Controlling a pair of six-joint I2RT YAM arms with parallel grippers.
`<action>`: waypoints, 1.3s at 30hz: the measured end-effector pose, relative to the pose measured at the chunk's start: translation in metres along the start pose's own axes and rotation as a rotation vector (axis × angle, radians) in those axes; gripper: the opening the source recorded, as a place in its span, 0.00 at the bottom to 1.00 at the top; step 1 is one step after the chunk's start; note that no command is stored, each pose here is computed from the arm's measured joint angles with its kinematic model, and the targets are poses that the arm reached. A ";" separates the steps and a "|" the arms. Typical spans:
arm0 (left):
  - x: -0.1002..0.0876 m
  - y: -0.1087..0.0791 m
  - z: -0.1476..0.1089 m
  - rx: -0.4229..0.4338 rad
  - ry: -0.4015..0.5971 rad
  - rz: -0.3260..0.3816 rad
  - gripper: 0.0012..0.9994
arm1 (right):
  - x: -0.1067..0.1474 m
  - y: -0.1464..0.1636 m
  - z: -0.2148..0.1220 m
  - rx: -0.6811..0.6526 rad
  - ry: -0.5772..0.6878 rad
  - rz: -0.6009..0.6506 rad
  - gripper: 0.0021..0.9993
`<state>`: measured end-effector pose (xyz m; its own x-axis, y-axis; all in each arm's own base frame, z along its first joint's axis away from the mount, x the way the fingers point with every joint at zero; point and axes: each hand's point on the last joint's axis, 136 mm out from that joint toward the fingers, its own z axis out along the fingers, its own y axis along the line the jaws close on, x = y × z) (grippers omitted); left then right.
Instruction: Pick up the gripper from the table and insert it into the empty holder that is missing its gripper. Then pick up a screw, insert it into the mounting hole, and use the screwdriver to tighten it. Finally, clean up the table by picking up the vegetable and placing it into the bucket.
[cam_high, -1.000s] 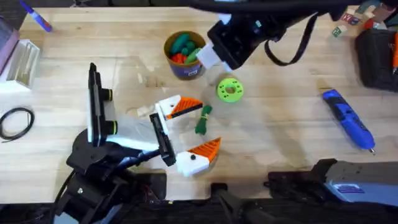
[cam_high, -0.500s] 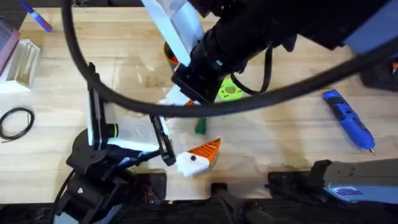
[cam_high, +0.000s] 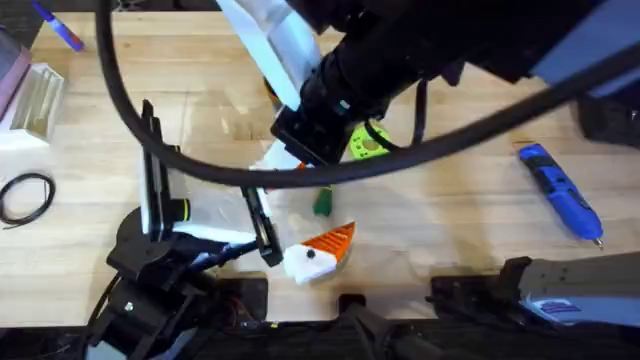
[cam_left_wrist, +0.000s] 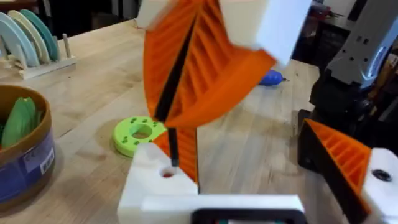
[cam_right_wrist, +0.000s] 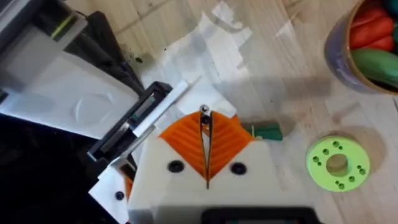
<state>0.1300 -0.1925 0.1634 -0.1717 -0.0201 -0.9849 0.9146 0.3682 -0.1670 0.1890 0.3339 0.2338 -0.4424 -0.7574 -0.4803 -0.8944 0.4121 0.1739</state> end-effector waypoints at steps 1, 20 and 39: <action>0.000 0.000 0.000 0.000 0.000 0.000 0.99 | 0.000 -0.001 0.003 0.000 0.005 0.001 0.00; 0.000 -0.001 0.000 0.007 0.001 -0.001 0.99 | 0.005 0.005 0.016 -0.004 0.049 -0.015 0.00; 0.001 -0.003 0.000 0.018 0.004 -0.001 0.99 | 0.006 0.006 0.019 0.001 0.060 -0.022 0.29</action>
<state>0.1270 -0.1936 0.1631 -0.1742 -0.0171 -0.9846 0.9208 0.3514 -0.1691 0.1823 0.3417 0.2155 -0.4253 -0.7954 -0.4318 -0.9041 0.3953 0.1623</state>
